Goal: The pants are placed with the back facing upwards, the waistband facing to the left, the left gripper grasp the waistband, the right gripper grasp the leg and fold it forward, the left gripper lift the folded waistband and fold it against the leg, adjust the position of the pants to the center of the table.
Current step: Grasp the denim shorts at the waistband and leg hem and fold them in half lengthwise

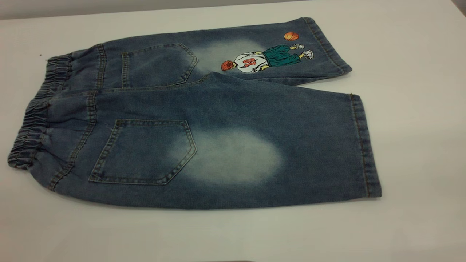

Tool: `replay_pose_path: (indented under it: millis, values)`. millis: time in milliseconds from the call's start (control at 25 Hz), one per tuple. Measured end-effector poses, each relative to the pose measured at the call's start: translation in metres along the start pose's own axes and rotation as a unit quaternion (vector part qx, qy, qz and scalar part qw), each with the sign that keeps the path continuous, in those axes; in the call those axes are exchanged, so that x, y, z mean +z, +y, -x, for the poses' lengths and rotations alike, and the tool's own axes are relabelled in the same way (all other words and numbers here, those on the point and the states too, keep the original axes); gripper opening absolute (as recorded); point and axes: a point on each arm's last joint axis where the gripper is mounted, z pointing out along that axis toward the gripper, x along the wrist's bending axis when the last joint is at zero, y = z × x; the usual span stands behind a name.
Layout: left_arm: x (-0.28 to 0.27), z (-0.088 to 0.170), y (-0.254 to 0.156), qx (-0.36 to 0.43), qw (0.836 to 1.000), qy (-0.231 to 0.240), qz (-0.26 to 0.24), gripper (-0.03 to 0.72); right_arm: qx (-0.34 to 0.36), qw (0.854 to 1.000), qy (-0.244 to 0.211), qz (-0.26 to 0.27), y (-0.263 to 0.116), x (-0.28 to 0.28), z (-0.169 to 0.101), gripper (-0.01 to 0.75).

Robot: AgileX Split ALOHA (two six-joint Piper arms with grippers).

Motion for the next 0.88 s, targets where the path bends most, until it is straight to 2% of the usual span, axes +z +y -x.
replay_pose_path:
  millis: [400, 560, 720, 880]
  values:
    - [0.000, 0.000, 0.000, -0.002, 1.000, 0.000, 0.000, 0.512, 0.006, 1.000, 0.004, 0.000, 0.000, 0.000, -0.001, 0.486]
    - [-0.001, 0.000, 0.001, -0.033, 0.999, 0.000, 0.002, 0.512, 0.027, 1.000, 0.012, -0.004, 0.002, 0.000, -0.002, 0.492]
    - [0.000, -0.003, 0.025, -0.069, 0.998, 0.009, 0.001, 0.512, 0.041, 0.999, 0.026, -0.001, 0.023, -0.007, -0.005, 0.529]
    - [0.019, -0.008, 0.064, -0.089, 0.995, 0.015, -0.035, 0.512, 0.045, 0.999, 0.028, 0.005, 0.056, -0.010, -0.005, 0.553]
